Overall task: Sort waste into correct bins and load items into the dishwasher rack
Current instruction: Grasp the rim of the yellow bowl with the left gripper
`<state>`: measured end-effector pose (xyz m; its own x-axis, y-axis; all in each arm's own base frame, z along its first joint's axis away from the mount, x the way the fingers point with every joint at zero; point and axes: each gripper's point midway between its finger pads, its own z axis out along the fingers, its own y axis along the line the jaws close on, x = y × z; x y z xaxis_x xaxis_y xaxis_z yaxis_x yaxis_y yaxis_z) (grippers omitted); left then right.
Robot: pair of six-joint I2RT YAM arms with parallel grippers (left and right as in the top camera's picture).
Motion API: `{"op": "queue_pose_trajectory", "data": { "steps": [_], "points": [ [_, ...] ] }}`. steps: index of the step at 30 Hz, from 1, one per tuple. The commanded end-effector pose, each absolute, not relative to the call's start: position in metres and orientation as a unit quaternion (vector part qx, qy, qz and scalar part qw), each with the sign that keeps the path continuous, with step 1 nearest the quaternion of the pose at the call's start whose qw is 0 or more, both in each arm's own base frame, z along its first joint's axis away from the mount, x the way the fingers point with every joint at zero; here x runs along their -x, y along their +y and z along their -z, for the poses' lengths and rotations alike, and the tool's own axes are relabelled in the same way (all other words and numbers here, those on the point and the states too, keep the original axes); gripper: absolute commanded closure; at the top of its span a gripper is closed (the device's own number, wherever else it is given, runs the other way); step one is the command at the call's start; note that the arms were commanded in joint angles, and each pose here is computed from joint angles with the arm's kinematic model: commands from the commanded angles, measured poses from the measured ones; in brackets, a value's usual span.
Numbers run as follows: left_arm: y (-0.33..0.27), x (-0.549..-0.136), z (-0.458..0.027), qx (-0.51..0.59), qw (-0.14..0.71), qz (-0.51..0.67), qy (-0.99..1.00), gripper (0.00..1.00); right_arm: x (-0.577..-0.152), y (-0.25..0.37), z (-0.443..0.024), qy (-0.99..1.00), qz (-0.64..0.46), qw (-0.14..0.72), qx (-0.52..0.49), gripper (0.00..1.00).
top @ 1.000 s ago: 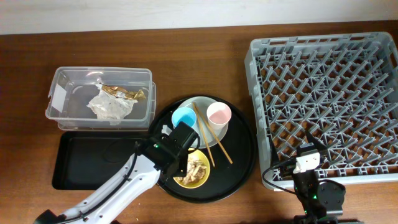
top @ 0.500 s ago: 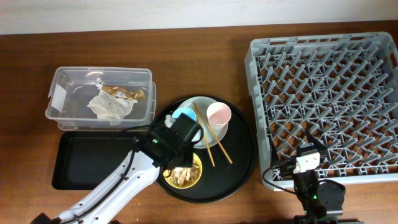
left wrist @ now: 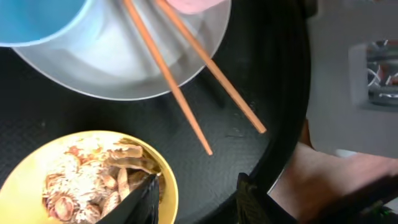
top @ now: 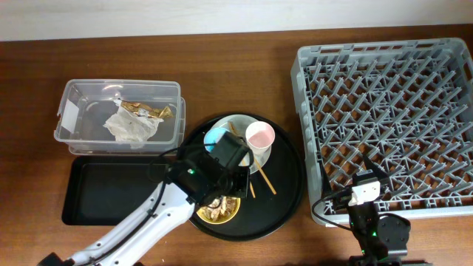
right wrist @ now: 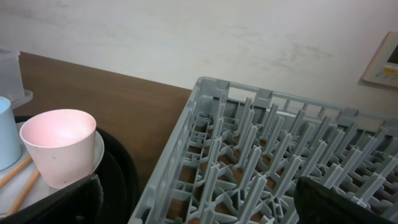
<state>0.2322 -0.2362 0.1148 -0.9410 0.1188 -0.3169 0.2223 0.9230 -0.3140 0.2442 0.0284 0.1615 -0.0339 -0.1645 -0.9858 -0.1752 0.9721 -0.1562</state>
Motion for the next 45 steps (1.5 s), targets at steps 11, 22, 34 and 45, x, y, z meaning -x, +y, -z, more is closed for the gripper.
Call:
{"op": "queue_pose_trajectory", "data": {
  "steps": [11,22,34,45],
  "points": [
    [-0.244,-0.231,-0.090,-0.074,0.147,0.122,0.979,0.67,-0.244,0.029,-0.159,0.720,-0.006,0.684,0.119,0.01],
    [-0.240,-0.224,-0.050,-0.080,0.101,0.074,0.989,0.69,-0.244,0.029,-0.159,0.720,-0.006,0.684,0.119,0.01],
    [-0.234,-0.226,-0.030,-0.066,0.094,0.039,0.993,0.78,-0.244,0.029,-0.159,0.720,-0.006,0.684,0.119,0.02],
    [-0.226,-0.220,-0.049,-0.065,0.098,0.040,0.992,0.92,-0.244,0.029,-0.159,0.720,-0.006,0.684,0.119,0.01]
  ]
}}
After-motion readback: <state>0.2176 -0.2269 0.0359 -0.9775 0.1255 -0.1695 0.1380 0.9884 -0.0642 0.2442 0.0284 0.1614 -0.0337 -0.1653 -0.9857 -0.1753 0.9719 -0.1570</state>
